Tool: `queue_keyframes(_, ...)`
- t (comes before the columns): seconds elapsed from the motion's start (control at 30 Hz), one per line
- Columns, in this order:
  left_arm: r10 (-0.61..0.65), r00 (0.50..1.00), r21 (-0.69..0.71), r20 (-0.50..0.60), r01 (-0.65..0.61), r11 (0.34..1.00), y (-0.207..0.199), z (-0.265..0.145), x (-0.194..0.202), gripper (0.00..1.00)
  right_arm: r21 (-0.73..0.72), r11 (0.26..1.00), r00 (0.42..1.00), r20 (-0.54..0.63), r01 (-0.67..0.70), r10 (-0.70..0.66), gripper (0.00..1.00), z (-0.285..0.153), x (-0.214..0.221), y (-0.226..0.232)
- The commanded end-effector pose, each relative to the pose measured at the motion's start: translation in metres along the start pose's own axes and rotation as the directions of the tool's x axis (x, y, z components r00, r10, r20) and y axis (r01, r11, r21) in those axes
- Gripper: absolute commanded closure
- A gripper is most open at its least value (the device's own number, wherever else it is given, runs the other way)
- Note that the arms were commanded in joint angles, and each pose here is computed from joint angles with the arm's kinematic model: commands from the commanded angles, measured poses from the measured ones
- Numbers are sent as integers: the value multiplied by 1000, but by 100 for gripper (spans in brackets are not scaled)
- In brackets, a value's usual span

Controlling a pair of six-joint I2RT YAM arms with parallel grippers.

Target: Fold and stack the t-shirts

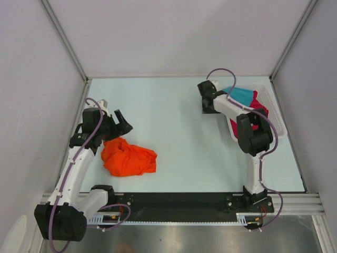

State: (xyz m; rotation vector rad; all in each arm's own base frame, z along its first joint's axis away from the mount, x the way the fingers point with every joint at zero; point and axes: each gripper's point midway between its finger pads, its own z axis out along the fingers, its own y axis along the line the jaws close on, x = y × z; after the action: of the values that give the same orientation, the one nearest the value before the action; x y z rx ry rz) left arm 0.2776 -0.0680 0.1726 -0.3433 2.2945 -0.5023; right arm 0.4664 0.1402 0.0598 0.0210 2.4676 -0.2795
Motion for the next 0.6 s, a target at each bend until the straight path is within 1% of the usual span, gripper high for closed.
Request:
queue_keyframes(0.0, 33, 998, 23, 55, -34, 999, -4, -12, -14, 9, 76, 967, 970, -7, -242, 243, 50, 6, -14, -78)
queue_keyframes(0.03, 33, 998, 24, 55, -35, 999, -4, -13, -14, 9, 78, 958, 960, -24, -275, 278, 50, 6, -8, -88)
queue_keyframes(0.1, 31, 998, 20, 58, -32, 999, -2, -14, -14, 9, 103, 933, 937, -18, -346, 349, 51, 8, -6, -110)
queue_keyframes(0.33, 25, 998, 33, 53, -27, 999, -4, -14, -14, 9, 247, 869, 896, -7, -428, 443, 50, 2, 15, -166)
queue_keyframes(0.43, 26, 998, 32, 55, -28, 999, -4, -14, -14, 9, 268, 847, 878, -10, -458, 478, 50, 1, 23, -179)
queue_keyframes(0.57, 23, 998, 36, 52, -25, 999, -4, -14, -13, 9, 252, 852, 879, -16, -458, 477, 50, -5, 25, -175)
